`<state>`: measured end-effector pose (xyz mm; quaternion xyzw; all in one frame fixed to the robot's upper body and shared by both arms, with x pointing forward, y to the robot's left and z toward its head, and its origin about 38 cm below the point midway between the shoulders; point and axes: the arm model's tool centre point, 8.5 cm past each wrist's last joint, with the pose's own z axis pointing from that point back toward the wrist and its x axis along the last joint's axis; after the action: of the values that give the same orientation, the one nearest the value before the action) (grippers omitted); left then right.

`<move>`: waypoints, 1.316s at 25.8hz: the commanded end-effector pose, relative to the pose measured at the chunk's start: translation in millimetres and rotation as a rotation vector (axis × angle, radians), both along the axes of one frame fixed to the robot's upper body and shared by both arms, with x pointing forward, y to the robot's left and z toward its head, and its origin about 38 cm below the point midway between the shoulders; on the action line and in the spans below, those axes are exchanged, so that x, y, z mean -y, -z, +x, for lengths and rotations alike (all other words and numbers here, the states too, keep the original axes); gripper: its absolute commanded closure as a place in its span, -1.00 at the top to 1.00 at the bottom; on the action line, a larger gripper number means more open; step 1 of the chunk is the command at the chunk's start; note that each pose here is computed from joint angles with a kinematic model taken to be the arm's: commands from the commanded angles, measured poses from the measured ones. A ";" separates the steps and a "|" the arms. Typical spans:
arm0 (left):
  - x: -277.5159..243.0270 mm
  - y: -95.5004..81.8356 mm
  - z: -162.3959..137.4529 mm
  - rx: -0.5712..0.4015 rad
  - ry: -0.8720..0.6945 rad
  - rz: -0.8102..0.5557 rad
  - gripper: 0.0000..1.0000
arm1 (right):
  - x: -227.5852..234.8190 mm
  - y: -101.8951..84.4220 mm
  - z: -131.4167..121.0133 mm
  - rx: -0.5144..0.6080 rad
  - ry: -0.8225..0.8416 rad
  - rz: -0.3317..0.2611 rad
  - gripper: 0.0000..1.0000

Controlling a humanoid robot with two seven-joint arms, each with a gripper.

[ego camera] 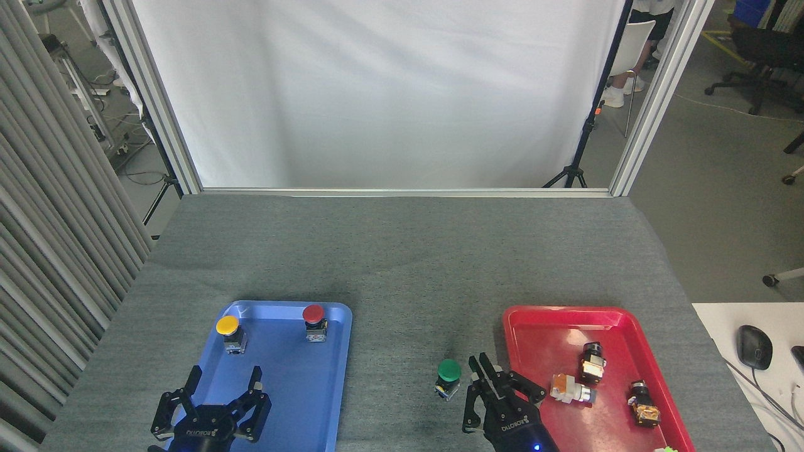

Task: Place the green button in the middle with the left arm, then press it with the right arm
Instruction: 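Move the right hand over the green button and press it down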

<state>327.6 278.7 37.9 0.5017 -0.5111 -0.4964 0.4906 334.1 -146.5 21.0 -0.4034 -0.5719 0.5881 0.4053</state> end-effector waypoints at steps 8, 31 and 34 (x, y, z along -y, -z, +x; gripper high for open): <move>-2.6 -8.4 -0.7 0.030 0.007 -0.038 0.98 | -37.0 11.2 21.6 -0.063 -0.013 -0.018 -1.00; -7.5 -15.0 2.1 0.046 -0.006 -0.039 0.99 | -36.9 47.3 14.0 -0.155 0.000 -0.077 -1.00; -7.2 -14.9 2.1 0.046 -0.008 -0.041 0.99 | -37.3 47.3 12.9 -0.154 0.001 -0.073 -1.00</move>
<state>329.7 286.2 52.6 0.5047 -0.5298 -0.4731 0.4907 348.6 -109.2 -23.5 -0.3764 -0.5228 0.6336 0.4285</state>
